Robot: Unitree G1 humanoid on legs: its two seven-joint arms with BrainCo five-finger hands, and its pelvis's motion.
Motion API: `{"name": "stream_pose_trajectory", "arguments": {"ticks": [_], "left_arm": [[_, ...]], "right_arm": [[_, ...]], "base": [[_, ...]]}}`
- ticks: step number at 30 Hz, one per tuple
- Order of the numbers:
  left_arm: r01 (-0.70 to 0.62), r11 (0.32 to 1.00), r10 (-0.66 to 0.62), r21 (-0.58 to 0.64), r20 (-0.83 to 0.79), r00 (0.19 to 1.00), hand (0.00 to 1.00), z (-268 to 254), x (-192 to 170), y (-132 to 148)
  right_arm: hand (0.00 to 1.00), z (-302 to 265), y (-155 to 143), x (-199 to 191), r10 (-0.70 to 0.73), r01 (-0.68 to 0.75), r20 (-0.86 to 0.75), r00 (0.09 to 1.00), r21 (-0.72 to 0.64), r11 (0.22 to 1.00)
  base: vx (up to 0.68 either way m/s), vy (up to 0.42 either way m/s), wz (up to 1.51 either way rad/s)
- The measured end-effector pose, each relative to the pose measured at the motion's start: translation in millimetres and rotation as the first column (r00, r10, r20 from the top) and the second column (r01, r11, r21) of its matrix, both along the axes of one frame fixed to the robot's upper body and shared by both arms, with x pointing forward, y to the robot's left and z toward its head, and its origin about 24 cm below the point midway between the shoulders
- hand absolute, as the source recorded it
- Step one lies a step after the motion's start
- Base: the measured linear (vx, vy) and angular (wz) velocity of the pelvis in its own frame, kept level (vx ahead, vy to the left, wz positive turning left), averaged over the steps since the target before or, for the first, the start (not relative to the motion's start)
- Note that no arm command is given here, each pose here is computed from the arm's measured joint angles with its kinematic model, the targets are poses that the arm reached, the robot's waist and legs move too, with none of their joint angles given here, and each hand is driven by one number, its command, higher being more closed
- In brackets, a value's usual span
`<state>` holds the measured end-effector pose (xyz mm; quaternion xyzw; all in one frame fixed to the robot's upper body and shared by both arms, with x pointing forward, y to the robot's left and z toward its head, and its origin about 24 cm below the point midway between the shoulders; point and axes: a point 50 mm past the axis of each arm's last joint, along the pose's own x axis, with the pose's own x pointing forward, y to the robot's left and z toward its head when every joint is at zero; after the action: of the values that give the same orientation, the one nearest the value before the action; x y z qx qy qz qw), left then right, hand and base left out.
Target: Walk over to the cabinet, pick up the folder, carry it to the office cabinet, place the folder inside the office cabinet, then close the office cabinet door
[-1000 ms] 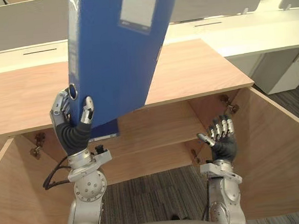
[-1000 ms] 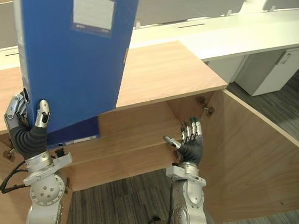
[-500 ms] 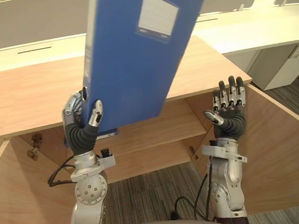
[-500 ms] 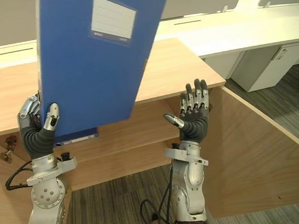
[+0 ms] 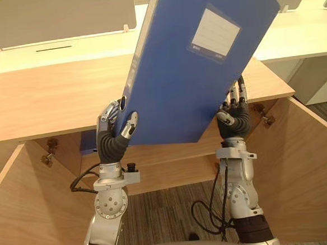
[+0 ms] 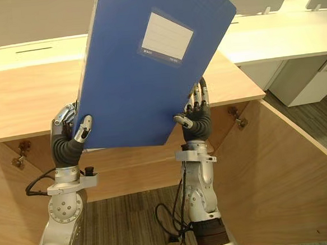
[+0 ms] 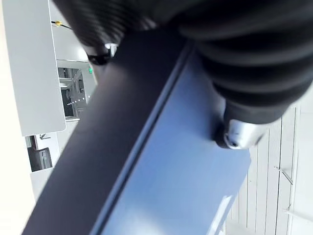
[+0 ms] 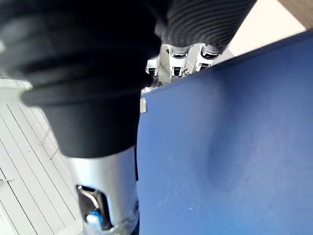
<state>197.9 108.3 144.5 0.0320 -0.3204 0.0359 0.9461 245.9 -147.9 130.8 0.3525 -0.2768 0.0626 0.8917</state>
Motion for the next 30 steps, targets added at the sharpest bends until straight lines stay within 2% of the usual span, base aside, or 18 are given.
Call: {"name": "stream_pose_trajectory", "arguments": {"ticks": [6, 7, 19, 28, 29, 30], "left_arm": [[0.016, 1.0, -0.016, 0.02, -0.003, 1.0, 1.0, -1.3, -0.4, -1.1], [0.016, 1.0, -0.016, 0.02, -0.003, 1.0, 1.0, -1.4, -0.4, -1.1], [0.052, 0.999, -0.051, 0.012, -0.017, 0.999, 1.0, -4.6, 1.6, -3.3], [0.029, 0.999, -0.028, 0.021, -0.056, 0.998, 1.0, -13.6, 6.3, 2.0], [0.026, 0.999, -0.024, 0.03, -0.064, 0.998, 0.0, -15.1, 7.4, 3.8], [0.021, 0.999, -0.018, 0.035, -0.067, 0.998, 0.0, -15.8, 8.0, 5.4]], "right_arm": [[0.0, -8.9, 5.0, 6.4, 0.029, -0.03, -0.05, 0.998, -0.013, 0.999], [1.0, -8.8, 5.0, 6.4, 0.029, -0.03, -0.05, 0.998, -0.013, 0.999], [1.0, -14.3, 4.4, 13.7, 0.062, -0.067, -0.079, 0.995, -0.068, 0.995], [1.0, -20.8, 5.4, 14.1, 0.078, -0.086, -0.097, 0.992, -0.089, 0.992], [1.0, -22.0, 5.1, 14.0, 0.077, -0.087, -0.106, 0.991, -0.091, 0.992], [1.0, -22.4, 4.9, 13.7, 0.074, -0.084, -0.107, 0.991, -0.092, 0.992]], "base": [[-0.05, -0.023, 0.04], [-0.04, -0.031, 0.03], [-0.04, -0.031, 0.02], [-0.01, -0.005, 0.0], [-0.03, -0.023, 0.01], [-0.04, -0.029, 0.01]]}}
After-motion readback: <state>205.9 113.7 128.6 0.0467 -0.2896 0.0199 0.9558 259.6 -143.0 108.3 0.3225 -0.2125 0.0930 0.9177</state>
